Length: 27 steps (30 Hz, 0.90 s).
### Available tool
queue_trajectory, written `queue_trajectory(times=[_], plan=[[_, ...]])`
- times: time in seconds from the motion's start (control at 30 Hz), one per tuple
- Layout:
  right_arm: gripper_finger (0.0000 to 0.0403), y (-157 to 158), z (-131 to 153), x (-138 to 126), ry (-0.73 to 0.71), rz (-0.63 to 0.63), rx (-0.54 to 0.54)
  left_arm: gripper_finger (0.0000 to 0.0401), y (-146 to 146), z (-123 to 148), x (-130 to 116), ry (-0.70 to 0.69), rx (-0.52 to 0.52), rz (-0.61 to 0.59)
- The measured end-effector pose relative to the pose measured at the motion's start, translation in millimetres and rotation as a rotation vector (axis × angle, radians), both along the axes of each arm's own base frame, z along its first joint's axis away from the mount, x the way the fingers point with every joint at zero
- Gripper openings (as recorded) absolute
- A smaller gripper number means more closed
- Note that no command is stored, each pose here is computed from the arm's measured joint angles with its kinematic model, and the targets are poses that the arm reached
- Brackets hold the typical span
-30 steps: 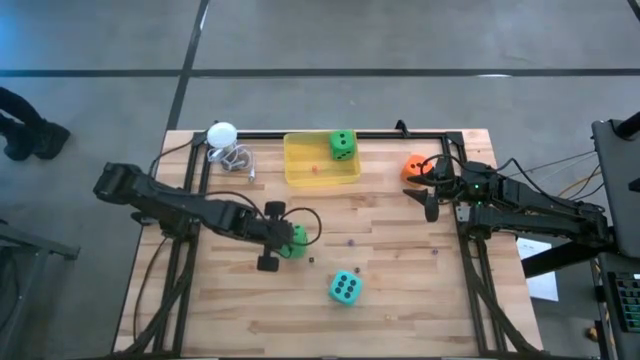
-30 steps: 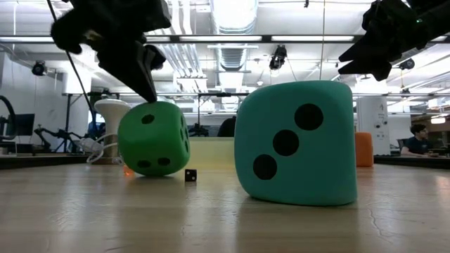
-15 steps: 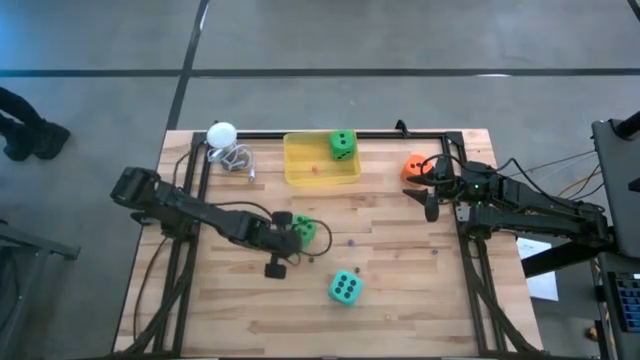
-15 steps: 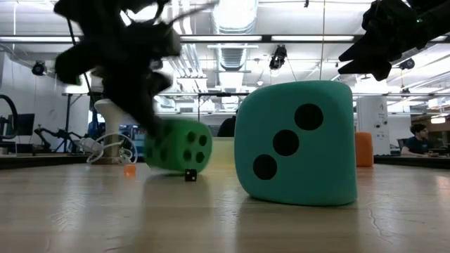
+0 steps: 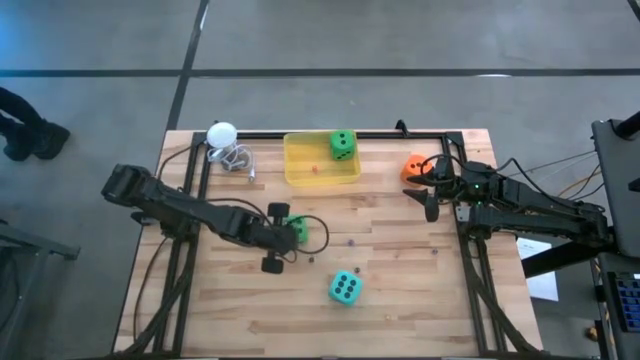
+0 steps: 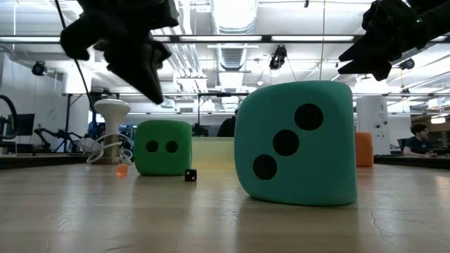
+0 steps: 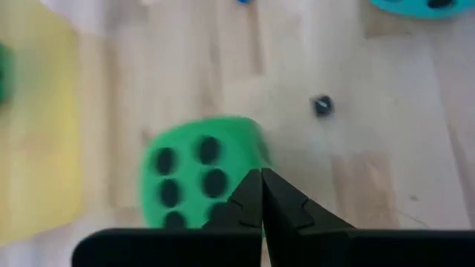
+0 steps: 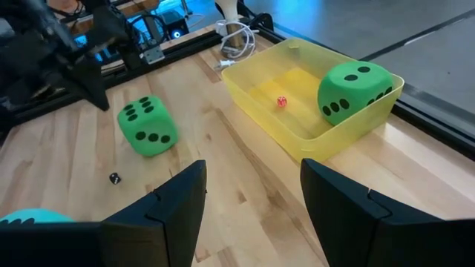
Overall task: Pick & Place Dice
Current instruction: Put the green large die into the yellow bin
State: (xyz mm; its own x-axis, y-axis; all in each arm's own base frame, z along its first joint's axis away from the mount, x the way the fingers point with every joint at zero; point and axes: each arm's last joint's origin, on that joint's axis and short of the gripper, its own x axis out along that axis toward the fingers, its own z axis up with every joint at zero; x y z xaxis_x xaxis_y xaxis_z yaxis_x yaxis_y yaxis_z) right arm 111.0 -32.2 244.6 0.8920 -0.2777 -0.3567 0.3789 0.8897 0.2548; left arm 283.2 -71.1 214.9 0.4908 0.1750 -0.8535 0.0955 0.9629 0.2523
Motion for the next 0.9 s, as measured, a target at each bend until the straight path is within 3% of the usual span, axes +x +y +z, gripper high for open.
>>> queue_trajectory(times=[0.17, 0.53, 0.7, 0.9], plan=[[0.0215, 0.0, -0.4, -0.2, 0.004, 0.000, 0.003, 0.0022, -4.7, 4.7, -0.5, -0.005, 0.034, -0.053], [0.0215, 0.2, -0.6, -0.2, 0.006, 0.005, 0.003, 0.0189, -8.6, 9.5, 4.3, -0.074, -0.049, 0.039], [0.0215, 0.2, -0.6, -0.2, 0.006, 0.004, 0.003, 0.0264, -8.7, 5.2, 6.5, -0.069, -0.037, 0.061], [0.0215, 0.2, -0.6, -0.2, 0.006, 0.005, 0.003, 0.0299, -9.4, -12.8, 12.5, -0.005, 0.043, 0.044]])
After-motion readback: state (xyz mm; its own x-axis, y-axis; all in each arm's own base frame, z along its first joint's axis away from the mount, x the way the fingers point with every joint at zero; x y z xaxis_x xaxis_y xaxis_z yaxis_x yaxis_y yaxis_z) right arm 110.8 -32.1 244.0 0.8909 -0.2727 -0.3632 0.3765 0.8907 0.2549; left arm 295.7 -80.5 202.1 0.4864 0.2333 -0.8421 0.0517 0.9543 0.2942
